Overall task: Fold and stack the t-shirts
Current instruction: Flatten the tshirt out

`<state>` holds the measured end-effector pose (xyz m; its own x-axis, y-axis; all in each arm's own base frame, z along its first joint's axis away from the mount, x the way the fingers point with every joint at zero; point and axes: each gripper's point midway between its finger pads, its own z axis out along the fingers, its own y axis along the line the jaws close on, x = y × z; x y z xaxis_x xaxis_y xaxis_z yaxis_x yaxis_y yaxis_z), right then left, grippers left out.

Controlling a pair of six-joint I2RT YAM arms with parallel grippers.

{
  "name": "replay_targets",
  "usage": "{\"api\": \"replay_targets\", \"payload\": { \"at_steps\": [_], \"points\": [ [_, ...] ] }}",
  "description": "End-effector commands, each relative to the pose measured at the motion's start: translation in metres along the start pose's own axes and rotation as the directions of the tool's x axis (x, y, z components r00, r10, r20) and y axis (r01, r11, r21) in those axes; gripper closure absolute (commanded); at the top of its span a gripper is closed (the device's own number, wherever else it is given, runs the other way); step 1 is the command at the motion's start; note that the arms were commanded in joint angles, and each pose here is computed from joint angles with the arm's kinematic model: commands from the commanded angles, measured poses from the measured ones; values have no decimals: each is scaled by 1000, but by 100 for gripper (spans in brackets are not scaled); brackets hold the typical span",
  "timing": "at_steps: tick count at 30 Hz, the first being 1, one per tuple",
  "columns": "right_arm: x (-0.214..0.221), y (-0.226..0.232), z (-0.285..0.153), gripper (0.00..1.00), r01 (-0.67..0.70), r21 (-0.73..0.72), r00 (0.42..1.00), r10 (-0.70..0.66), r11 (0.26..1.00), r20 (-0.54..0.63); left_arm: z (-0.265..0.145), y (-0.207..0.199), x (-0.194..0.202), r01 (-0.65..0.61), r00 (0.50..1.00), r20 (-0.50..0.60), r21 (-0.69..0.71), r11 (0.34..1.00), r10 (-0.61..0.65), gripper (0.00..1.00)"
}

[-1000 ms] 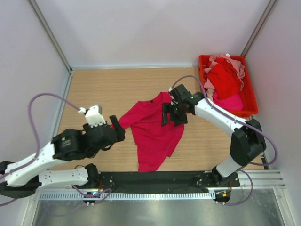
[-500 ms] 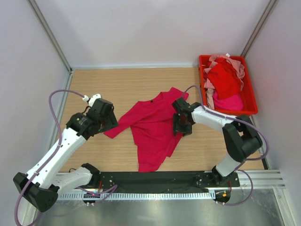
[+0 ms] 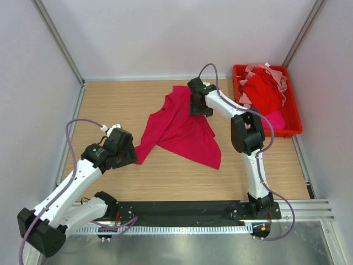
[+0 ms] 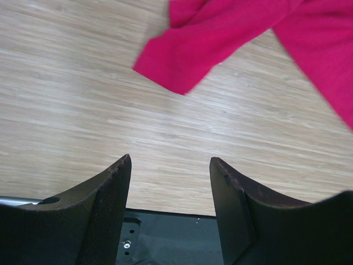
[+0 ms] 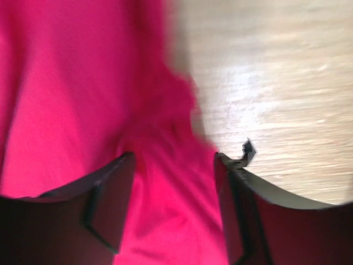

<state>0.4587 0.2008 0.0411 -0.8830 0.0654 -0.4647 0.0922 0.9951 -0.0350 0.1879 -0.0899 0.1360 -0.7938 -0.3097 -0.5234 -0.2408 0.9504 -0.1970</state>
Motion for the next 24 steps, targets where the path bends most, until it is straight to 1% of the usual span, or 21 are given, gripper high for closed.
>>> {"api": "replay_targets", "payload": {
  "at_steps": [1,3,6,7,8,9,10,11,12,13,14,15,18,20,22,24],
  "points": [
    [-29,-9,-47,31,63,24,996,-64,998,53,15,-8,-11,-3,1000,11,12,1000,3,40],
    [-21,-22,-72,25,89,24,995,-90,996,44,28,-5,-11,-18,999,-34,-14,1000,18,41],
    [-2,-33,-96,24,109,-12,993,-108,994,39,41,-4,-11,-36,995,-90,-34,999,33,42],
    [15,-42,-110,24,114,-33,993,-113,993,25,45,-3,-12,-33,995,-101,-48,998,28,44],
    [22,-45,-117,24,109,-52,994,-107,993,28,48,-3,-12,-29,994,-111,-54,998,23,49],
    [47,-53,-114,24,108,-49,994,-109,993,-22,55,-1,-6,-30,989,-145,-71,997,19,51],
    [51,-52,-132,24,92,-104,996,-93,990,-2,59,-3,-5,-15,988,-151,-70,997,4,54],
    [62,-53,-135,25,79,-124,997,-81,989,-17,63,-4,-3,-9,987,-162,-71,997,-3,57],
    [71,-54,-137,25,69,-147,997,-74,987,-28,68,-4,0,-3,985,-173,-75,997,-10,57],
    [94,-58,-132,25,52,-153,995,-64,987,-76,75,-3,8,2,979,-201,-83,997,-19,56],
    [97,-56,-139,25,34,-189,997,-47,981,-65,81,-6,7,14,979,-200,-75,997,-29,56],
    [115,-63,-134,26,28,-181,994,-46,983,-96,85,-6,8,19,978,-205,-79,997,-35,56],
    [129,-70,-136,26,13,-178,994,-31,984,-102,95,-2,9,29,972,-229,-113,993,-54,56],
    [131,-74,-140,26,14,-175,995,-31,985,-93,101,3,12,36,967,-246,-142,989,-70,51],
    [135,-78,-139,26,17,-165,995,-32,986,-91,107,10,20,45,960,-266,-164,985,-88,49],
    [137,-79,-140,26,10,-165,996,-25,986,-89,112,11,21,71,960,-256,-161,984,-111,48]
  ]
}}
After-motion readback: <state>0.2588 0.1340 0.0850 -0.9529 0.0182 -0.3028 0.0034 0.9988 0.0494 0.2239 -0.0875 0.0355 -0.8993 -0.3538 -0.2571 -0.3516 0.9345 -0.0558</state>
